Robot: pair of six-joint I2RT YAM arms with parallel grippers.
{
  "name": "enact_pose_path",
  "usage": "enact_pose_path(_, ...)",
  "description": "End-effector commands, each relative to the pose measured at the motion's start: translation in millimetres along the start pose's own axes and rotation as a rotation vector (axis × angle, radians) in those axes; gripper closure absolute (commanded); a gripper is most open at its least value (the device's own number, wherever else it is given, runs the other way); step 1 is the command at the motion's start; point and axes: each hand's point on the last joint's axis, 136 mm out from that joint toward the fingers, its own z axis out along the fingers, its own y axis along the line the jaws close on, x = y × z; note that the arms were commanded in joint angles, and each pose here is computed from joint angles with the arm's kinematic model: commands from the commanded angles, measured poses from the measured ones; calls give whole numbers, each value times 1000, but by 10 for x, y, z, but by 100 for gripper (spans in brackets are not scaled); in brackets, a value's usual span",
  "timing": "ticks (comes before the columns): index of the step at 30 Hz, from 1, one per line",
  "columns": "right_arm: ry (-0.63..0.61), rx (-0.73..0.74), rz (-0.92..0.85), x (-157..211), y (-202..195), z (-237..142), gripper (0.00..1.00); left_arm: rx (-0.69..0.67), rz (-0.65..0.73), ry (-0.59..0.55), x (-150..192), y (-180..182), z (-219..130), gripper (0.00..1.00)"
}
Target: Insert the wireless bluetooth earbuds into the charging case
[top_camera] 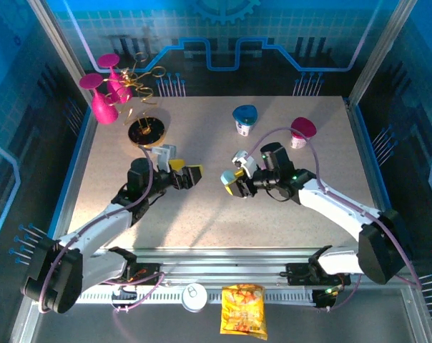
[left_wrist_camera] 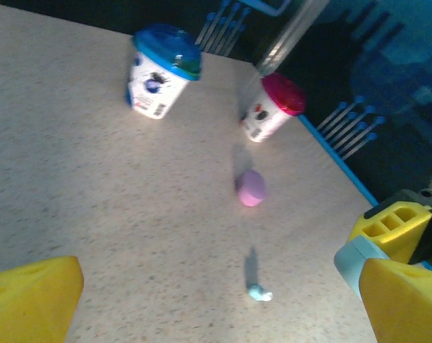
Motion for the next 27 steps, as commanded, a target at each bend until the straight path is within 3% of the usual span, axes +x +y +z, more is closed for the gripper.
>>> enact_pose_path(1,-37,-167,-51,-57,303,-229,89,277,59,12,-43,-542,-55,1)
enact_pose_path(4,-57,-210,-55,-90,369,-348,89,435,186,40,83,-865,-135,1)
enact_pose_path(12,-46,-309,-101,-232,605,-540,90,684,454,76,252,-1385,-170,0)
enact_pose_path(18,-22,-353,-122,-321,722,-626,91,867,431,195,448,-1569,-184,1)
enact_pose_path(27,14,-381,-176,-383,877,-712,91,934,452,214,470,-1729,-243,2)
